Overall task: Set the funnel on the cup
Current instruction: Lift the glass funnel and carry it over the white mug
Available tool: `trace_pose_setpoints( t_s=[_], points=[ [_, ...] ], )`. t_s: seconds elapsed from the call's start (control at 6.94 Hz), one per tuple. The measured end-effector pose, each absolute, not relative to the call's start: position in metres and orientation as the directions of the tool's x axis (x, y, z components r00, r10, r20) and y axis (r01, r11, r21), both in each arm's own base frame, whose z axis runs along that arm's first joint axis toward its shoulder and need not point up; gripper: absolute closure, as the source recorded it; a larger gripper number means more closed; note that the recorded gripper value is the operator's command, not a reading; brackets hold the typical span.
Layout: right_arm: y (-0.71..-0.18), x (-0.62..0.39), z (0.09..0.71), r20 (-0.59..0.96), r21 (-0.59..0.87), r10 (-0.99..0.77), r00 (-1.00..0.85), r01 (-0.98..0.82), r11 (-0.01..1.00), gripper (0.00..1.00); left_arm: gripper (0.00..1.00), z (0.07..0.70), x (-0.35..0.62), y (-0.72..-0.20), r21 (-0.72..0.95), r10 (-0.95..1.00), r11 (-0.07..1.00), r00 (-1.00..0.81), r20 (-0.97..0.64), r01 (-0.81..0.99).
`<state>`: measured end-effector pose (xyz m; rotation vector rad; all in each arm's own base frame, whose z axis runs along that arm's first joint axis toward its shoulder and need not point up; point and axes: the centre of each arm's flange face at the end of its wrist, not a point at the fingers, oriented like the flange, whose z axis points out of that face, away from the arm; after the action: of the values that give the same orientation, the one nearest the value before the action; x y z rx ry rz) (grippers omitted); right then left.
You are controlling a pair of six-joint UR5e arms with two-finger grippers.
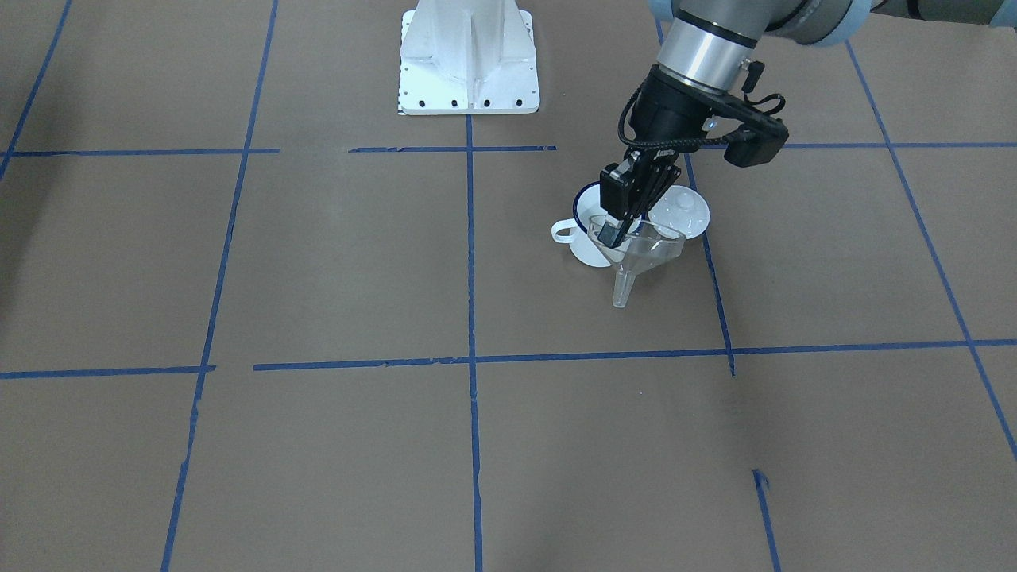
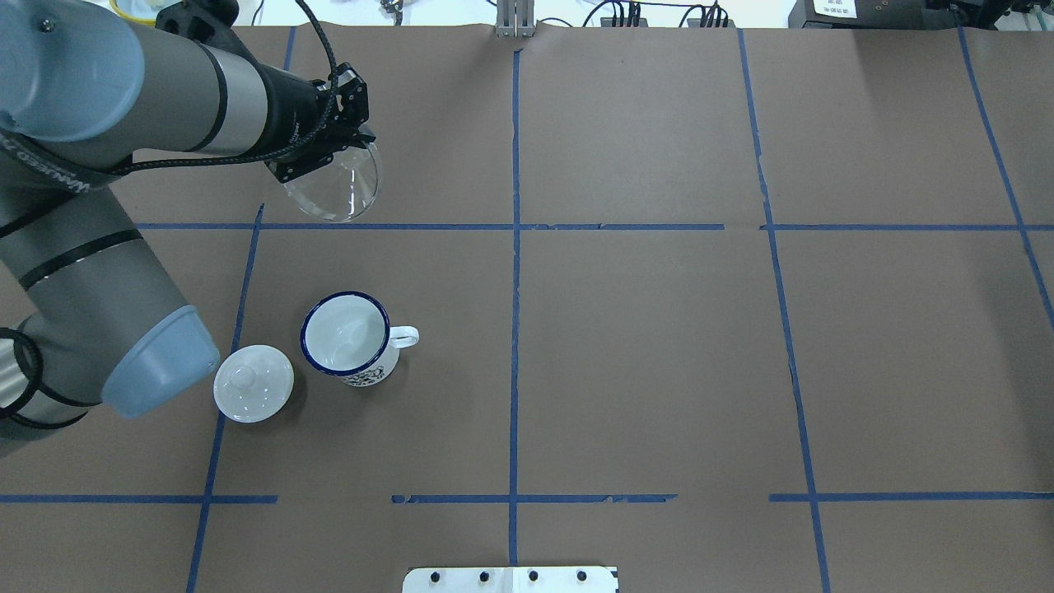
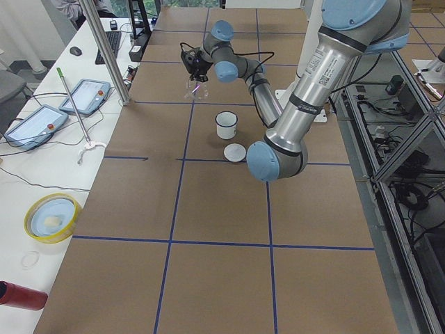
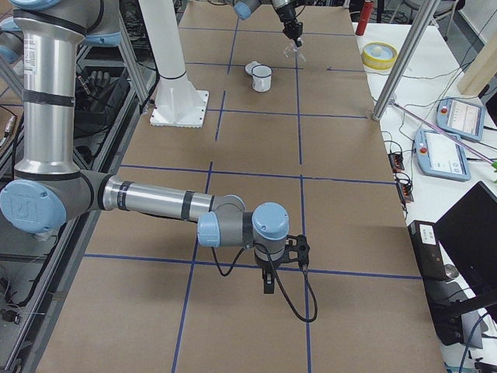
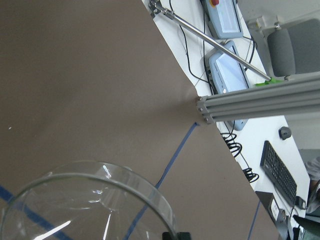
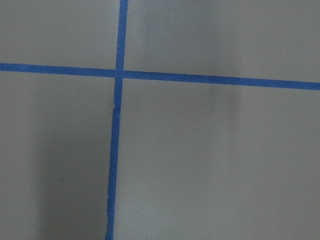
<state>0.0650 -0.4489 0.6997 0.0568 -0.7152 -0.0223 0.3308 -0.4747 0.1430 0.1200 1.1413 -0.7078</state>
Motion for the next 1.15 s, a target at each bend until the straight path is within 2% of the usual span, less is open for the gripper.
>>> trace_pose_setpoints(
  t_s=[0.43,0.86,1.15],
  points=[
    [-0.449,0.065,0.699,0.655,0.060,-0.040,0.755,0.001,0.998,0.00,1.00,0.126,0.346,-0.455,-0.075,-0.266,0.944,0.607,-0.749,0.322],
    [-0.449,0.065,0.700,0.655,0.060,-0.040,0.755,0.001,0.998,0.00,1.00,0.148,0.389,-0.464,-0.014,-0.072,0.996,0.732,-0.677,0.085],
    [-0.449,0.065,0.700,0.655,0.060,-0.040,0.755,0.001,0.998,0.00,1.00,0.159,0.417,-0.448,-0.012,-0.015,1.000,0.747,-0.664,0.009]
  ],
)
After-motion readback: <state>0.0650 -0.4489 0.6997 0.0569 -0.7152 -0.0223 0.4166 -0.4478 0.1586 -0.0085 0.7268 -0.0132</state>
